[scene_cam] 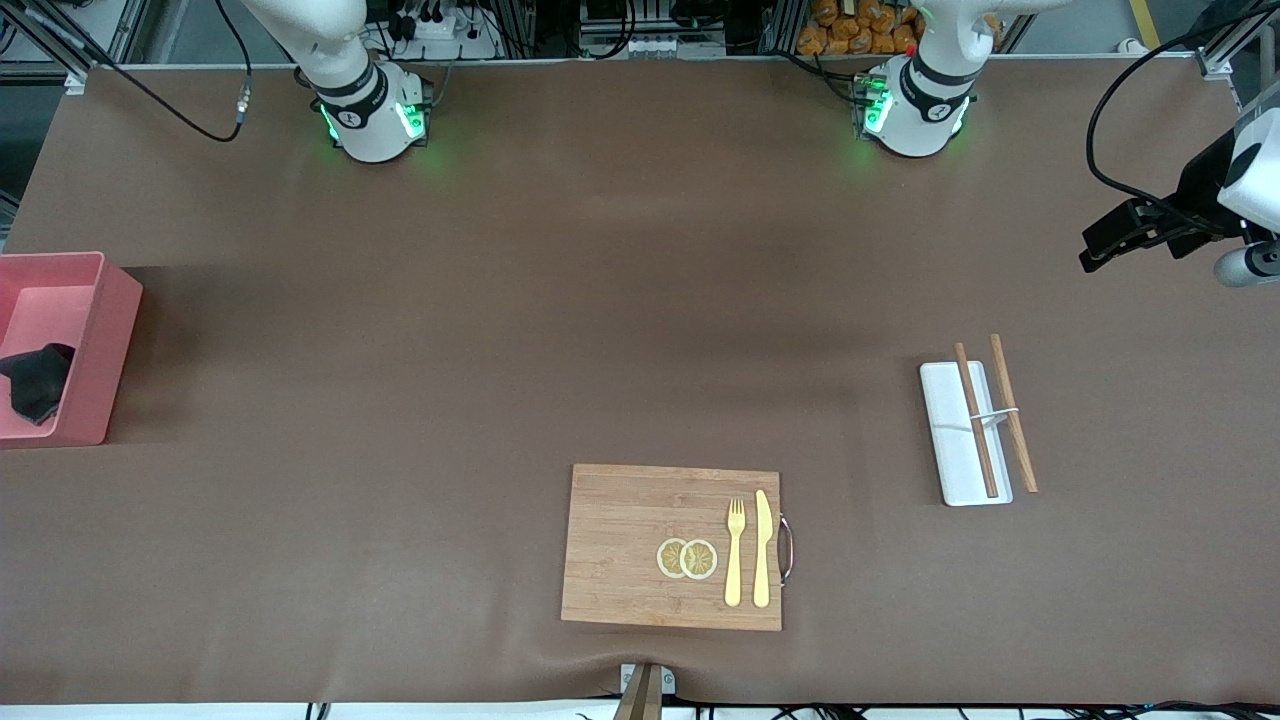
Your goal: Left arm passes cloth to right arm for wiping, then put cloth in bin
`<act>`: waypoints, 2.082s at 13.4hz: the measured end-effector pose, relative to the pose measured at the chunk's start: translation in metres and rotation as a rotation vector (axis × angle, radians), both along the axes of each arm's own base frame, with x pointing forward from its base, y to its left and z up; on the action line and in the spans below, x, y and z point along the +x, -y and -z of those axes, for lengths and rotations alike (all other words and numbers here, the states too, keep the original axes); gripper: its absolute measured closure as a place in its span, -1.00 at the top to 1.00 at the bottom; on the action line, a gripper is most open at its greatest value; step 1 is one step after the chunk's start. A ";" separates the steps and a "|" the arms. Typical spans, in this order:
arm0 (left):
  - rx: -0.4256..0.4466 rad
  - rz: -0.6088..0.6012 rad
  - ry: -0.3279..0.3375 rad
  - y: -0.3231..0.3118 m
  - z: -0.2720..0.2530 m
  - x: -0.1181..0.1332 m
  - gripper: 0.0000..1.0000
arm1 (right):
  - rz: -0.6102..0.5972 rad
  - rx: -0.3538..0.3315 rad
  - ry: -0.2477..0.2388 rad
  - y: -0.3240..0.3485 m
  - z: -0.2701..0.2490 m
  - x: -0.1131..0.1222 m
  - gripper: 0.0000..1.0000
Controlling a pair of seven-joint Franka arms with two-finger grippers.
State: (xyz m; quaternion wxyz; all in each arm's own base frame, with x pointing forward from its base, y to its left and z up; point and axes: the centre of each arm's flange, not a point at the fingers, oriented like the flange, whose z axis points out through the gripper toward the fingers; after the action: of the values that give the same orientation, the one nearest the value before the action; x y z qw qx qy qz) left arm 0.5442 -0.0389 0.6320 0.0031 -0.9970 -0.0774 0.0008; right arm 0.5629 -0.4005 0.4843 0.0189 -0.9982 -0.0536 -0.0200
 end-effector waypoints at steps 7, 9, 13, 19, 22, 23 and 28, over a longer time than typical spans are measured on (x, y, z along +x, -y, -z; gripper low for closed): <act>0.000 -0.002 0.003 -0.001 -0.001 0.001 1.00 | 0.055 0.039 -0.056 -0.200 -0.026 0.077 1.00; 0.000 -0.001 0.002 -0.001 -0.001 0.001 1.00 | 0.097 0.035 -0.040 -0.262 -0.034 0.091 1.00; 0.000 -0.002 0.000 -0.001 0.000 0.002 1.00 | 0.176 0.042 -0.016 -0.361 -0.059 0.091 1.00; 0.000 -0.002 -0.003 -0.001 0.002 0.002 1.00 | 0.204 0.016 0.085 -0.445 -0.100 0.039 1.00; 0.000 -0.002 -0.006 -0.001 0.004 0.003 1.00 | 0.161 -0.007 0.098 -0.412 -0.091 0.020 1.00; 0.000 -0.002 -0.006 -0.001 0.004 0.003 1.00 | 0.149 -0.012 0.107 -0.393 -0.092 0.020 1.00; 0.000 -0.002 -0.007 -0.001 0.005 0.003 1.00 | 0.141 -0.020 0.145 -0.363 -0.106 0.021 1.00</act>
State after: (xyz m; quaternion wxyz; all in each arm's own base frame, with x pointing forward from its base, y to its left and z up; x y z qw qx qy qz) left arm 0.5473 -0.0376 0.6275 0.0034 -0.9969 -0.0786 0.0042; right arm 0.5839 -0.0377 0.5904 0.0036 -0.9956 0.0152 -0.0928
